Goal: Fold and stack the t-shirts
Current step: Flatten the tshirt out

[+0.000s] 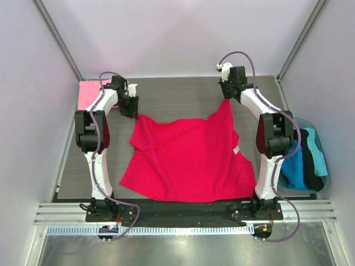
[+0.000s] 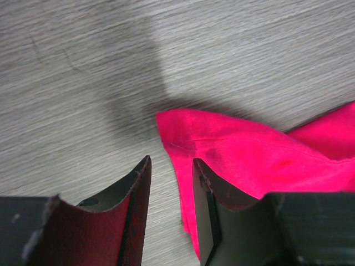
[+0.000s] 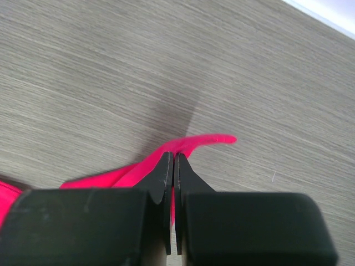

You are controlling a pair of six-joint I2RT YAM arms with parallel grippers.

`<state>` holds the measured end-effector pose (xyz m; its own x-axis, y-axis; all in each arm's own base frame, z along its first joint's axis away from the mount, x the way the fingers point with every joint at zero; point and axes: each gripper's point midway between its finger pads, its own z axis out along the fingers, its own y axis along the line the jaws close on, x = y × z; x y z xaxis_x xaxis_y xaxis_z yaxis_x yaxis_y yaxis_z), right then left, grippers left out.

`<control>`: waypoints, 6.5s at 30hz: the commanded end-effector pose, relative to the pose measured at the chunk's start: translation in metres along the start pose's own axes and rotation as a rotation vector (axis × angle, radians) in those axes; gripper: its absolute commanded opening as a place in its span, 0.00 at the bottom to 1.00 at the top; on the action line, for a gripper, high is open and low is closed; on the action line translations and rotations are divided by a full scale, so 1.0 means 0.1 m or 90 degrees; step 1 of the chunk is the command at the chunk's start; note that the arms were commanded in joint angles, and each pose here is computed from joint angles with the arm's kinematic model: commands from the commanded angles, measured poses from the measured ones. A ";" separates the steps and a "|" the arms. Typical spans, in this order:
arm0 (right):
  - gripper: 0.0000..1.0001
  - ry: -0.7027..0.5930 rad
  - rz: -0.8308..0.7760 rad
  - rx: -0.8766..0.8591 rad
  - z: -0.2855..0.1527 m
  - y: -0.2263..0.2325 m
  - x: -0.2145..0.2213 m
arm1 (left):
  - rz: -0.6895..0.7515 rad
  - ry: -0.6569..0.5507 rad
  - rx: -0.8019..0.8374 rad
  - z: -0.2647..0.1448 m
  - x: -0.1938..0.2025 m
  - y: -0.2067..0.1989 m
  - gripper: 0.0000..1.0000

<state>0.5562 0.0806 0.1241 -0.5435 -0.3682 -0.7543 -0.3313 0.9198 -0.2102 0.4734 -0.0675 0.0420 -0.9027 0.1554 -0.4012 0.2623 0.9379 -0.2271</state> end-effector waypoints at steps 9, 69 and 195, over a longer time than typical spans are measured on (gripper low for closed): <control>0.01 -0.036 -0.003 0.010 -0.15 -0.03 -0.17 | -0.048 -0.047 0.050 -0.05 -0.22 -0.03 0.37; 0.01 -0.025 -0.048 0.032 0.03 0.11 -0.16 | -0.167 -0.019 0.227 0.26 -0.12 -0.17 0.02; 0.01 -0.512 -0.017 0.224 -4.36 -0.63 -1.77 | 0.270 -0.437 -0.103 -3.87 0.14 -0.96 0.01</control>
<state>0.3510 0.0248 0.5474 0.2103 -0.3068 -0.9282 0.0374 0.9513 -0.3060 0.3261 -0.0420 0.3787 -0.3838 0.3223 -0.8653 0.4839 0.8684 0.1088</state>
